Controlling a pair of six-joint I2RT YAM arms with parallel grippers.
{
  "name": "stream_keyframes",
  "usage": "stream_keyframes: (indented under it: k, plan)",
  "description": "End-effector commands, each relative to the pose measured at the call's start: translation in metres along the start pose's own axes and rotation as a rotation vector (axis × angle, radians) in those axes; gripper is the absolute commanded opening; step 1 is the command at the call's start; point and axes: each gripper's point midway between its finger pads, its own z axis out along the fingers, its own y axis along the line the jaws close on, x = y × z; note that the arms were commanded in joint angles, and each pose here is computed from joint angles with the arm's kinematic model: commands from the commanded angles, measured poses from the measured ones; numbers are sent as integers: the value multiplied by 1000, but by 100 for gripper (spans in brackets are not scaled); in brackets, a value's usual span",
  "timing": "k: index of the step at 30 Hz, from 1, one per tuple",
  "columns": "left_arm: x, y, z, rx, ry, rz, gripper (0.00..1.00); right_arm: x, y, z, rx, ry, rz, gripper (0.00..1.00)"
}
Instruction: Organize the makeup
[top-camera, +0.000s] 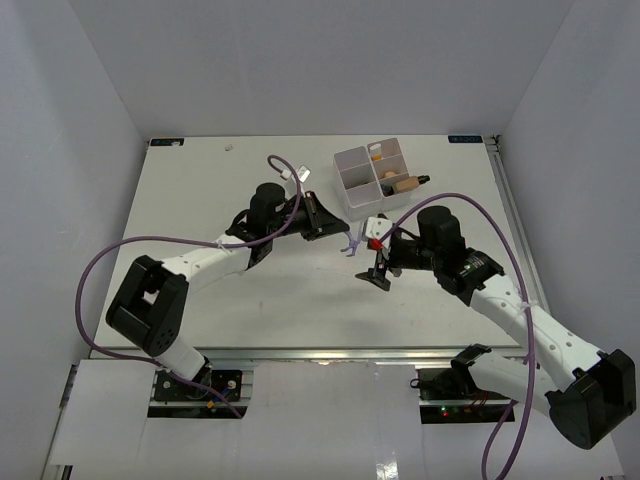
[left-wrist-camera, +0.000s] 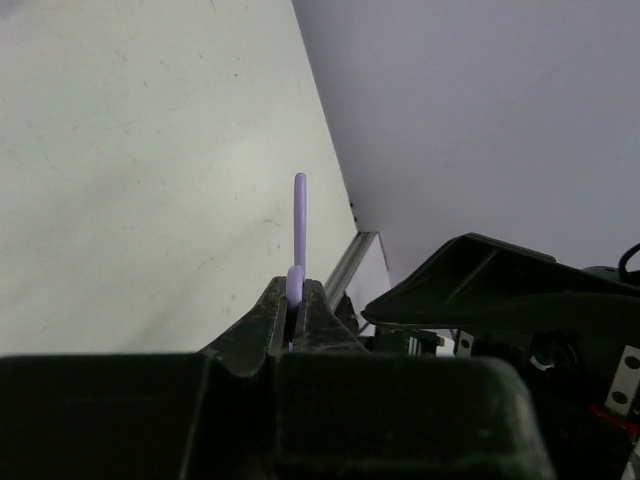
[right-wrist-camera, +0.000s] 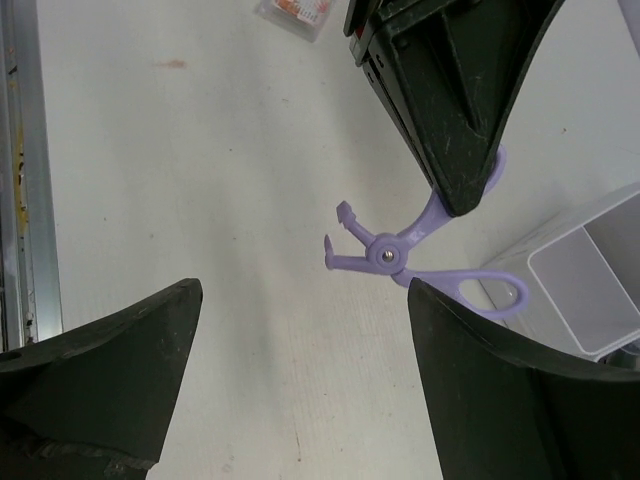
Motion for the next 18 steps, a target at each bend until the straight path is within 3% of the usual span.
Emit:
stream_keyframes:
  k: [1,12,18]
  plan:
    - [-45,-3,4,-90,-106,249,0,-18,-26,-22,117,-38,20,90]
    - [-161,-33,44,-170,-292,716,0,6,-47,-59,151,-72,151,90]
    - [-200,-28,76,-186,-336,932,0,11,-47,-63,161,-74,164,90]
